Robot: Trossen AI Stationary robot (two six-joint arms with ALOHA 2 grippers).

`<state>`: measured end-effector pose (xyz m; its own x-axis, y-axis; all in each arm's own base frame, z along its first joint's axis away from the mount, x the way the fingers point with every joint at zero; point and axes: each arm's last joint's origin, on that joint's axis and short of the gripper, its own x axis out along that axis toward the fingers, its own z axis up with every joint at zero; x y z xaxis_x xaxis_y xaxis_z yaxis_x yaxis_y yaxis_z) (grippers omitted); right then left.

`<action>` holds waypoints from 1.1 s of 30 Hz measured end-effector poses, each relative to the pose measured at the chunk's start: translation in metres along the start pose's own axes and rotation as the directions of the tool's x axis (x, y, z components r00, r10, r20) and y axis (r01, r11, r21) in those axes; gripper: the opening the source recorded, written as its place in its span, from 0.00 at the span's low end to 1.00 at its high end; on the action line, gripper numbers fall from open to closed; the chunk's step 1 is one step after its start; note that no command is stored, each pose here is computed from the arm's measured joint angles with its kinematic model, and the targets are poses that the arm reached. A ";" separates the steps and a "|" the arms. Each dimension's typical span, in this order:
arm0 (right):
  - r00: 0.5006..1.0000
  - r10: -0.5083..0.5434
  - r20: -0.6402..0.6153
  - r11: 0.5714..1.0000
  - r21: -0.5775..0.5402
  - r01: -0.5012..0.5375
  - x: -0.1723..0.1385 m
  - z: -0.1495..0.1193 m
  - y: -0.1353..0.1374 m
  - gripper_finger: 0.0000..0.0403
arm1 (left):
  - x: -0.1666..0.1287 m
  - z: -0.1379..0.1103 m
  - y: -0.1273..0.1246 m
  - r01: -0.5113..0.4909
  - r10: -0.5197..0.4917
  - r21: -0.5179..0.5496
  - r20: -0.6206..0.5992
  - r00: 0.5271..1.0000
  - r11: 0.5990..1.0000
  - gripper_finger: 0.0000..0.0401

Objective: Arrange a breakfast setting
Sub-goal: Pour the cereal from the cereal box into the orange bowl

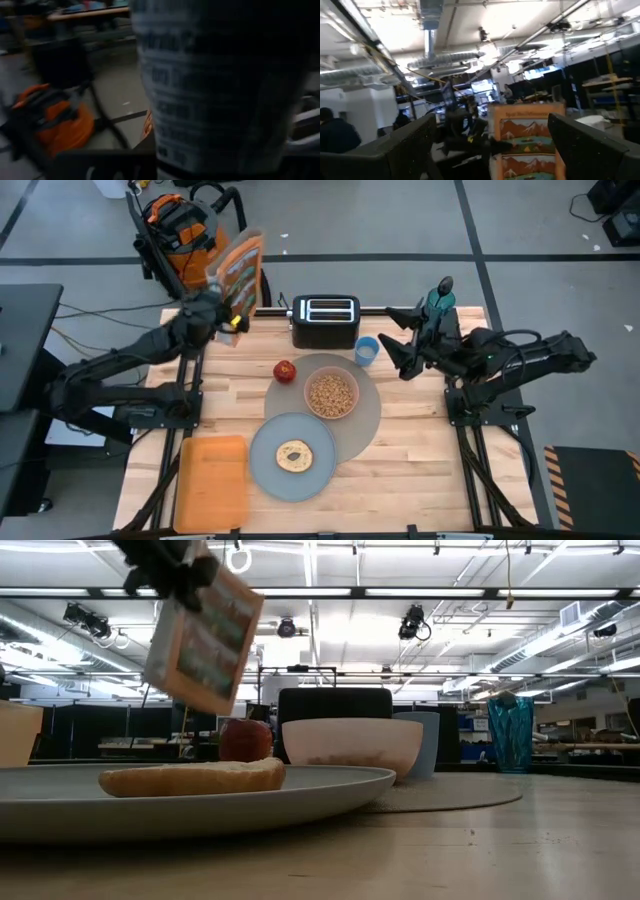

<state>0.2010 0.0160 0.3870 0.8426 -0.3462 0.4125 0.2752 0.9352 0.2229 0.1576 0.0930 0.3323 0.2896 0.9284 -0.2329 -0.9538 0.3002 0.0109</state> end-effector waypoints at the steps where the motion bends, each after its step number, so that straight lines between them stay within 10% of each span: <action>1: 1.000 -0.011 -0.004 1.000 -0.001 0.011 0.000 -0.001 0.001 0.97 | 0.001 -0.009 0.002 -0.039 0.039 -0.001 -0.001 0.999 0.999 0.02; 9: 0.997 -0.067 -0.024 0.998 0.016 0.067 0.002 -0.008 0.003 0.97 | 0.005 -0.066 0.012 -0.341 0.345 -0.084 0.024 0.938 0.936 0.03; 18: 0.996 -0.081 -0.040 0.995 0.048 0.083 0.004 -0.013 0.005 0.97 | 0.018 -0.112 0.027 -0.426 0.424 -0.151 -0.041 0.905 0.892 0.05; 33: 0.995 -0.067 -0.077 0.994 0.077 0.073 0.003 -0.017 0.008 0.97 | 0.014 -0.099 0.040 -0.305 0.227 -0.245 -0.300 0.927 0.920 0.31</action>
<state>0.2135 0.0235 0.3746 0.8551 -0.4018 0.3275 0.2999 0.8988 0.3196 0.1155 0.0962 0.2333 0.0280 0.8629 -0.5046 -0.9857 -0.0600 -0.1575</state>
